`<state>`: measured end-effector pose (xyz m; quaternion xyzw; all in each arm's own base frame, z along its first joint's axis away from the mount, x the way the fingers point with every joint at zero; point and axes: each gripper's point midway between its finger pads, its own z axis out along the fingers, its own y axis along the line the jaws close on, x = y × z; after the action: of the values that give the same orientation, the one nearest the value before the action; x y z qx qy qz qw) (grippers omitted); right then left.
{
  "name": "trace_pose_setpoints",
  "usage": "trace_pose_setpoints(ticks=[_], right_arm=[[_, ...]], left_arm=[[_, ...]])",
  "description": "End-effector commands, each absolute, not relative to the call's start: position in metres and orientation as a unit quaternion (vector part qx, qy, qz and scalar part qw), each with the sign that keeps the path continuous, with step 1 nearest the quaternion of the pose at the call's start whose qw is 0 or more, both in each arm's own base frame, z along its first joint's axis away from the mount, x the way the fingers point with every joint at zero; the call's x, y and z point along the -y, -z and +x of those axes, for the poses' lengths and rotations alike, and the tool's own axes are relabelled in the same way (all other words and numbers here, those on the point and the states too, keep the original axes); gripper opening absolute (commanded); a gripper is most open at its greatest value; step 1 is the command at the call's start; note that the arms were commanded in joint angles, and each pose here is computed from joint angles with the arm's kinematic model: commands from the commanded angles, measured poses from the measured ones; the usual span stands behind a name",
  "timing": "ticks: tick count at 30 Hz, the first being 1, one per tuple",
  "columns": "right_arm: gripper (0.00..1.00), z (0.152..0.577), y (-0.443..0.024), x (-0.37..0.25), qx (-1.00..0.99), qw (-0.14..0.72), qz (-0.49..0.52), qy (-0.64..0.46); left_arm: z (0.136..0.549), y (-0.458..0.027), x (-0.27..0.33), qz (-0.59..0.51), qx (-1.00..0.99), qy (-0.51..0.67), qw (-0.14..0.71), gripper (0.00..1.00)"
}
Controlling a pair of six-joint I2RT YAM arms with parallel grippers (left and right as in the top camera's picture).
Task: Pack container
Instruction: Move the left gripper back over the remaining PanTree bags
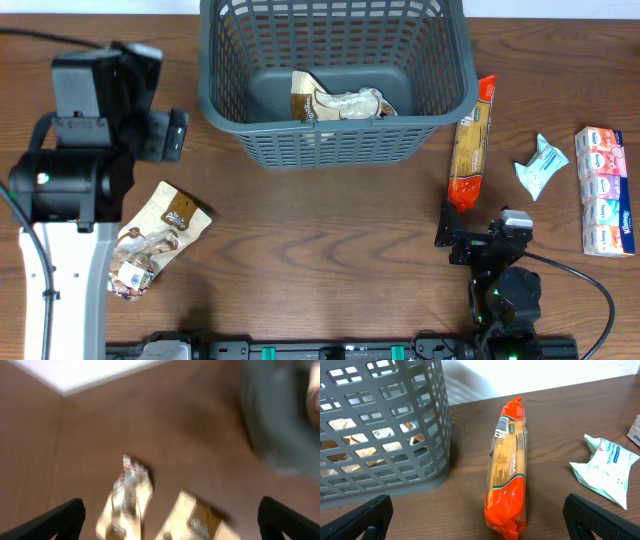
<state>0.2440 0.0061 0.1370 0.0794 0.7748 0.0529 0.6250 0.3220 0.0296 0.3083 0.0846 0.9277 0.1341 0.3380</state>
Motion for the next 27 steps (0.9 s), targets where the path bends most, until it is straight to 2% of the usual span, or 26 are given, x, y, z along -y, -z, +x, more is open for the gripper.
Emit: trace_pose_setpoints(ticks=[1,14,19,27], right_arm=[[0.99,0.244,-0.135,-0.005,-0.777,0.623,0.076,-0.043],[0.99,0.244,-0.135,-0.005,-0.777,0.624,0.076,-0.043],[0.99,0.244,-0.135,-0.005,-0.777,0.624,0.076,-0.043],[0.99,0.244,-0.135,-0.005,-0.777,0.624,0.076,-0.043]], left_arm=[[0.309,-0.287,-0.045,0.017,-0.947,-0.129,0.293,0.99],[0.252,-0.150,-0.046,0.033,-0.987,-0.117,0.105,0.99],[0.228,-0.119,-0.039,0.051,-0.993,-0.096,0.052,0.99],[0.192,-0.097,-0.035,0.082,-0.993,-0.082,-0.020,0.99]])
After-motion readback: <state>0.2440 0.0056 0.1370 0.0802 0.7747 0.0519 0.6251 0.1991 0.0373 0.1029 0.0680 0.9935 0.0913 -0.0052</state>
